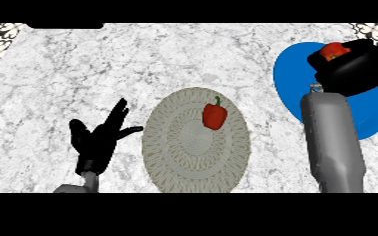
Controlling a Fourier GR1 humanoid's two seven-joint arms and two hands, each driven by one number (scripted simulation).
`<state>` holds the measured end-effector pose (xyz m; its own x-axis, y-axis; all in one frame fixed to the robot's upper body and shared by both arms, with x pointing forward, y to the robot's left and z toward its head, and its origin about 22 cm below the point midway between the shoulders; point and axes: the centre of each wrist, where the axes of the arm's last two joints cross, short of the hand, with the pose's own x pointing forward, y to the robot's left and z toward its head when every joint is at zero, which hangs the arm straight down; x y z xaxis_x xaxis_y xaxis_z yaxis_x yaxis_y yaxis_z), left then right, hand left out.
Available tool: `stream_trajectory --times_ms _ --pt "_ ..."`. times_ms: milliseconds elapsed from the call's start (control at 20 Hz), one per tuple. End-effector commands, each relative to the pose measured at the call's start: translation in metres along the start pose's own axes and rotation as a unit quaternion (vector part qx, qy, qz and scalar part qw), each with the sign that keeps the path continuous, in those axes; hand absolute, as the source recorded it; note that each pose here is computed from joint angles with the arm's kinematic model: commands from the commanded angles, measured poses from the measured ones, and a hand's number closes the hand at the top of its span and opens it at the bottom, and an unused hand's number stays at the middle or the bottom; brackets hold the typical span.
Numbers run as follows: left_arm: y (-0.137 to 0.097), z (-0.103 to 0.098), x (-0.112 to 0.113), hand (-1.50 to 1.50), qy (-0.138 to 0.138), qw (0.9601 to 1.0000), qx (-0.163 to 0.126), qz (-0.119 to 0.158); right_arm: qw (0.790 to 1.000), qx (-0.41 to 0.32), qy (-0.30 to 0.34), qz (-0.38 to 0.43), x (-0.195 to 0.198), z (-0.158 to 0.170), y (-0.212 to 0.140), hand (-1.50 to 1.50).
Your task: Pick the tomato from the placemat and place it in the plate
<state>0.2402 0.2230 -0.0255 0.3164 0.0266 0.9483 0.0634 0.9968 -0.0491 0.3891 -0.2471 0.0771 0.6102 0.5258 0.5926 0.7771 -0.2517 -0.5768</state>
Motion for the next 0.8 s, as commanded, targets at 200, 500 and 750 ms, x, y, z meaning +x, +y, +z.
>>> stream_trajectory --times_ms 200,500,750 --pt "0.009 0.002 -0.024 0.0 0.037 0.9986 0.031 -0.021 0.994 -0.033 0.099 -0.036 -0.049 -0.036 0.02 1.5" --pt "0.024 -0.003 0.007 0.0 0.017 0.9992 0.03 -0.022 0.968 0.12 0.205 0.078 -0.074 -0.046 0.042 -1.5" --pt "0.006 -0.001 -0.011 0.0 0.031 0.999 0.032 -0.006 0.97 0.141 0.199 0.004 -0.108 -0.067 0.047 -1.5"
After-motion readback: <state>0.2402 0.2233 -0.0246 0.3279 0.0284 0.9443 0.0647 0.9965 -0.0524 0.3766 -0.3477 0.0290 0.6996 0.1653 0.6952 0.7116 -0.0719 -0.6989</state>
